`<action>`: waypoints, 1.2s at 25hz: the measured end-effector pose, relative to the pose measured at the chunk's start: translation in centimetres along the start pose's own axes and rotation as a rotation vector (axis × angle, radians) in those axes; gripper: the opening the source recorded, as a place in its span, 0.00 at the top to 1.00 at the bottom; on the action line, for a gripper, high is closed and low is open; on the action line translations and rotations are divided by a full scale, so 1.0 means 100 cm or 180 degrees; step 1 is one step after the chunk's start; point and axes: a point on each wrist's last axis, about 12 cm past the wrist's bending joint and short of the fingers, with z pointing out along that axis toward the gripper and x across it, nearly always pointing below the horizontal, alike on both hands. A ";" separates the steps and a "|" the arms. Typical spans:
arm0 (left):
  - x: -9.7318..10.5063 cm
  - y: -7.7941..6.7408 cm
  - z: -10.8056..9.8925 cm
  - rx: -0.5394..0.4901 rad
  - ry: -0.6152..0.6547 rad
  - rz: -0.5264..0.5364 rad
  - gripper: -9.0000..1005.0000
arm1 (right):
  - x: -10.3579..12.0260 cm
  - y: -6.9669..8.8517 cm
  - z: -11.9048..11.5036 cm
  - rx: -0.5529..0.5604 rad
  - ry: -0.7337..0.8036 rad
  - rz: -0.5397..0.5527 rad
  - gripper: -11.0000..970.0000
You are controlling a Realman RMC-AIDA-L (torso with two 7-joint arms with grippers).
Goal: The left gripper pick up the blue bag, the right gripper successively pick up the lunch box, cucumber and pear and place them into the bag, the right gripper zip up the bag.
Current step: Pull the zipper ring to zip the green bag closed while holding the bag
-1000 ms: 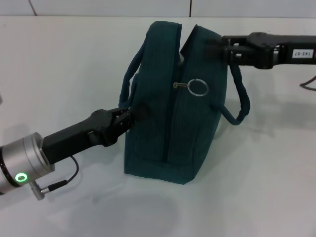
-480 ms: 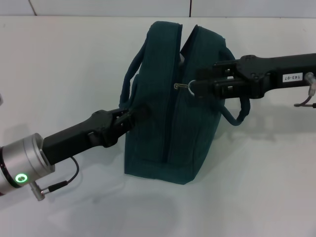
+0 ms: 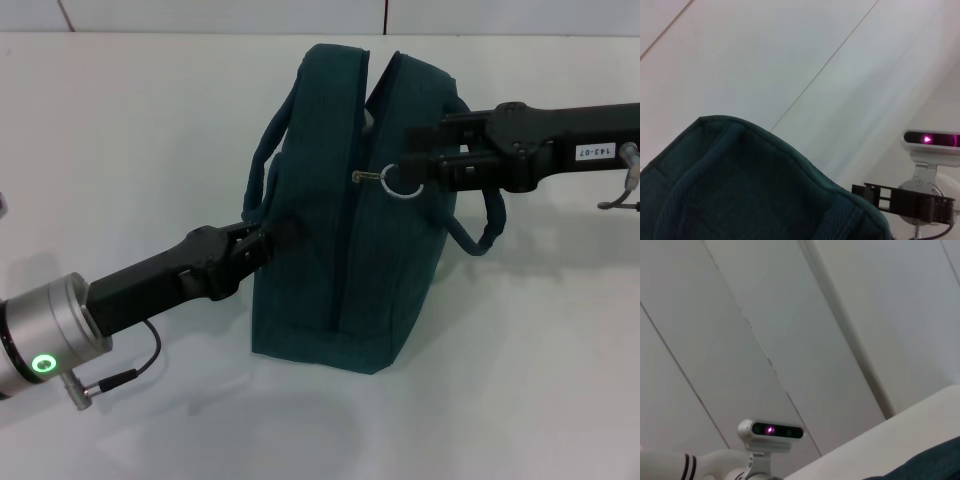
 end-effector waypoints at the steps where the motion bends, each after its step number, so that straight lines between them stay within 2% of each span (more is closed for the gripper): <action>1: 0.000 0.000 0.000 0.0000 0.0000 0.0000 0.94 | 0.000 -0.001 0.000 0.0016 0.0002 0.0003 0.34; 17: -0.002 0.001 0.003 0.0020 0.0004 0.0018 0.94 | 0.011 0.002 0.017 -0.0057 0.0230 0.0041 0.34; 30: -0.003 0.001 0.003 0.0024 0.0005 0.0021 0.94 | 0.015 0.002 0.018 -0.0050 0.0253 0.0104 0.35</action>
